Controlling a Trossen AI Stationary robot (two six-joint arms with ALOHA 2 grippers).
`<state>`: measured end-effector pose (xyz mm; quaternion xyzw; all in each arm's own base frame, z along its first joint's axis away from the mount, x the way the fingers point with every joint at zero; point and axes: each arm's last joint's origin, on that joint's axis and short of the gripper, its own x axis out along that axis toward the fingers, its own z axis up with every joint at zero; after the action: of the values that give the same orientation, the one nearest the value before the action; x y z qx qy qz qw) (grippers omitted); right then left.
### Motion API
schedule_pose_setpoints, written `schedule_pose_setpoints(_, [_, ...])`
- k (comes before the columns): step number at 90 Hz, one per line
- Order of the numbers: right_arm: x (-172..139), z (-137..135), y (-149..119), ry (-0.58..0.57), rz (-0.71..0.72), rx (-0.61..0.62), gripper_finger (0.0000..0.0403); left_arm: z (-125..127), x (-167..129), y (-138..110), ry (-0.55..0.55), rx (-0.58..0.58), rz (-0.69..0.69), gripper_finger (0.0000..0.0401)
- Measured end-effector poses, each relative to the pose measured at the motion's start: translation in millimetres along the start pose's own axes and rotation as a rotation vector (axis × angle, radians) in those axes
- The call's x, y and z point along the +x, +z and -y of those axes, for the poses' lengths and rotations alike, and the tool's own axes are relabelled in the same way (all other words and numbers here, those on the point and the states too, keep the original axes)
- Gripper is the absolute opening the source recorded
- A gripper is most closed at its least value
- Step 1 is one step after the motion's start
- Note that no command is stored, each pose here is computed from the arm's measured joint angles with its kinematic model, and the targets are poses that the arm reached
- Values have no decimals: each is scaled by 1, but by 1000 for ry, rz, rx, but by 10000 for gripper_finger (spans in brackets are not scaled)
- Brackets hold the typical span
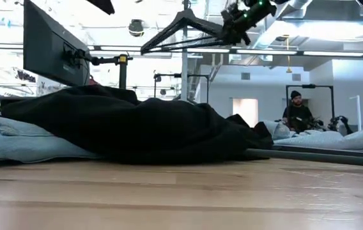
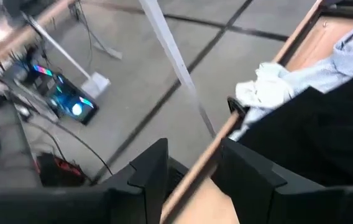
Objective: Hang clothes
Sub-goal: Hang the grey hanger on the rack
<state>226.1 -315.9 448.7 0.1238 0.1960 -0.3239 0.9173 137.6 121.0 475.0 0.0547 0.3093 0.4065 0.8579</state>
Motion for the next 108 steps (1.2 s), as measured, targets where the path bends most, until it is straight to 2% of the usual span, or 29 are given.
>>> schedule_pose_setpoints(9, [-23, 5, -7, -22, -125, 51, 247, 1, -1, -5, -14, -12, -52, 130])
schedule_pose_setpoints(18, [-52, 5, -14, -40, -246, 105, 271, 2, -2, -9, -37, -20, -81, 130])
schedule_pose_setpoints(25, [-70, 0, -22, -41, -339, 138, 276, 4, -2, -9, -92, -20, -71, 130])
schedule_pose_setpoints(42, [-110, -39, -34, 31, -497, 145, 278, 11, -2, -3, -286, -7, 16, 130])
schedule_pose_setpoints(57, [-114, -73, -51, 75, -537, 174, 278, 27, 17, 0, -472, -5, 132, 130])
schedule_pose_setpoints(65, [-112, -89, -74, 16, -632, 174, 278, 38, 32, -5, -522, -48, 129, 130])
schedule_pose_setpoints(76, [-95, -113, -114, -15, -714, 218, 278, 67, 54, -17, -652, -96, 94, 130])
schedule_pose_setpoints(89, [-74, -145, -168, 7, -802, 278, 278, 113, 68, -28, -807, -58, 45, 130])
schedule_pose_setpoints(100, [-62, -172, -221, -5, -908, 241, 278, 172, 81, -37, -895, 7, -72, 130])
schedule_pose_setpoints(108, [-67, -190, -258, -52, -1006, 174, 278, 215, 90, -45, -883, 68, -146, 130])
